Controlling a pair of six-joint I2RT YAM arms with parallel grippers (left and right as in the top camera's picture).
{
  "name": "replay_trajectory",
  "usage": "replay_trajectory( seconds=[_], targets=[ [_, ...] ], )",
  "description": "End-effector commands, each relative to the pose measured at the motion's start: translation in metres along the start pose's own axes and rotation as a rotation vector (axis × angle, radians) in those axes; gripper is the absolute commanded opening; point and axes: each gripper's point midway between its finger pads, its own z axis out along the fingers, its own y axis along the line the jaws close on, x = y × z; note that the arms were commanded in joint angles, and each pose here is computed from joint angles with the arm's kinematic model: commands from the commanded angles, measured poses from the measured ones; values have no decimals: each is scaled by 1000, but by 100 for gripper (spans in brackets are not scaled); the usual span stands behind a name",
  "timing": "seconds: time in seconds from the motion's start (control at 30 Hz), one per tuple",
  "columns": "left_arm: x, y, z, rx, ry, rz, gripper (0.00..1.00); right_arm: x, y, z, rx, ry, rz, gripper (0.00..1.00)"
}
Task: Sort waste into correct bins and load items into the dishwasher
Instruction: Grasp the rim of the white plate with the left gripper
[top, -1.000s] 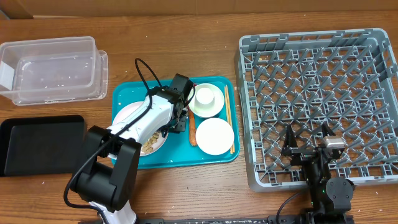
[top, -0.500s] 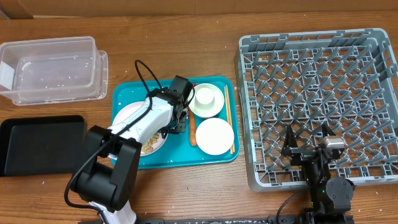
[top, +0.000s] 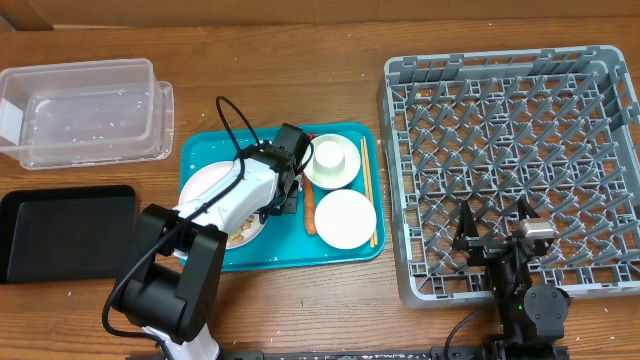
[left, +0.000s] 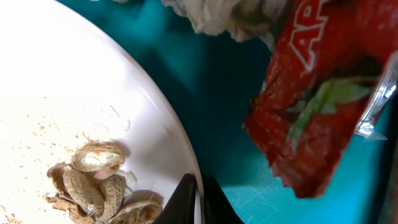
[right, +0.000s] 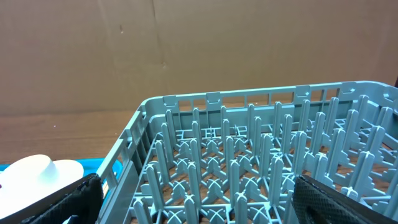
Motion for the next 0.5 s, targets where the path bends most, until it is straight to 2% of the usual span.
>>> replay_trajectory(
  seconds=[0.0, 0.47],
  targets=[
    [15, -4, 9, 7, 57, 15, 4, 3, -1, 1, 2, 3, -7, 100],
    [-5, 2, -33, -30, 70, 24, 4, 3, -1, 1, 2, 3, -7, 100]
  ],
)
